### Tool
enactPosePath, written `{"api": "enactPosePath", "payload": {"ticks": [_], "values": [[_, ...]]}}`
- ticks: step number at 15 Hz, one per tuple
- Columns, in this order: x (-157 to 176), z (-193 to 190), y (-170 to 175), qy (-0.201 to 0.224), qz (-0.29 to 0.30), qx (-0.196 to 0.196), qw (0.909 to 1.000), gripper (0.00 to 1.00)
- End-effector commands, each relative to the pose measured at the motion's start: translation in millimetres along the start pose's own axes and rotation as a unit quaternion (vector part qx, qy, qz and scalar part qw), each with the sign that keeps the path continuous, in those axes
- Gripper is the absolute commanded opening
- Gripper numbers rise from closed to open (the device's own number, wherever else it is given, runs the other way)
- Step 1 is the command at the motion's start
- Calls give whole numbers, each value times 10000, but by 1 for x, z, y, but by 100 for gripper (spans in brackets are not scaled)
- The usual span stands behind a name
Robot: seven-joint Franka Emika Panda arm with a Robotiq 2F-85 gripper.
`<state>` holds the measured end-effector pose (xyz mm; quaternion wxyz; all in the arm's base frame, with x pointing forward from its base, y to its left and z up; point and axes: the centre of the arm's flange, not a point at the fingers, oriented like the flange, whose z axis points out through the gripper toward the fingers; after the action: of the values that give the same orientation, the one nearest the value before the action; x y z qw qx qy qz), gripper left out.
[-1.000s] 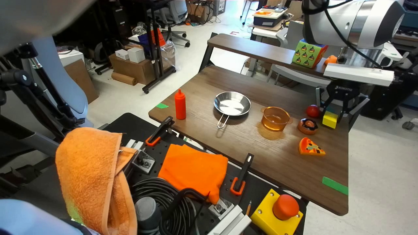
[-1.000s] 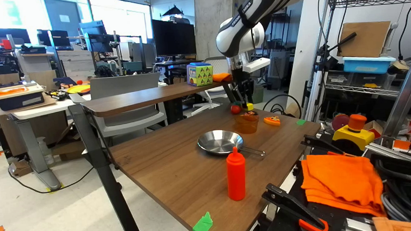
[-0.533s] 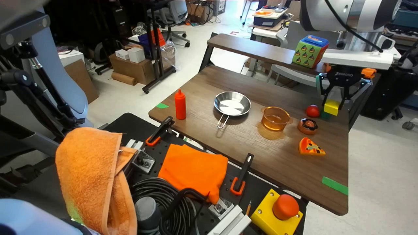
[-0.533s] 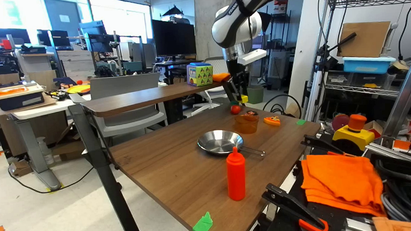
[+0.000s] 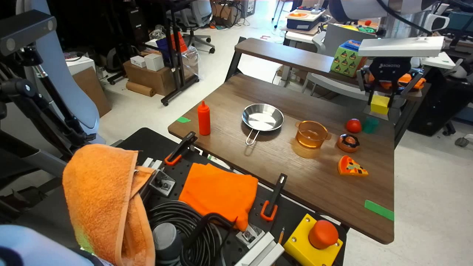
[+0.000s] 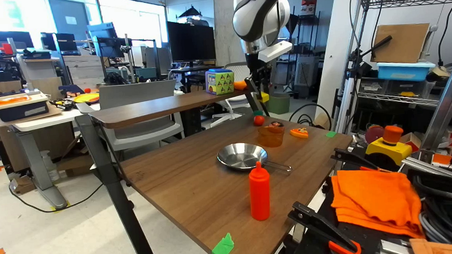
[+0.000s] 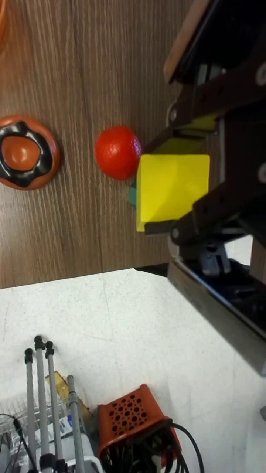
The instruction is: Pick up the yellow object from the table and put it in the pot
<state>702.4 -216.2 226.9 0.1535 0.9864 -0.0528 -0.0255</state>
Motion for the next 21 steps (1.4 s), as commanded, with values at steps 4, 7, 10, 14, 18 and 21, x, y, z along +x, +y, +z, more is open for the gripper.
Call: {"api": "enactPosePath", "payload": {"ticks": [4,7,10,14,18,21], "values": [[-41,-8,-4,387,329,-206,9985,20],[-53,-8,-3,553,402,-227,9974,20],[-75,-12,-11,877,266,-517,9945,20],[-93,-15,-22,1170,206,-824,9895,20],[-102,-17,-26,1176,275,-852,9890,20],[-105,-21,-25,1143,215,-706,9907,20]]}}
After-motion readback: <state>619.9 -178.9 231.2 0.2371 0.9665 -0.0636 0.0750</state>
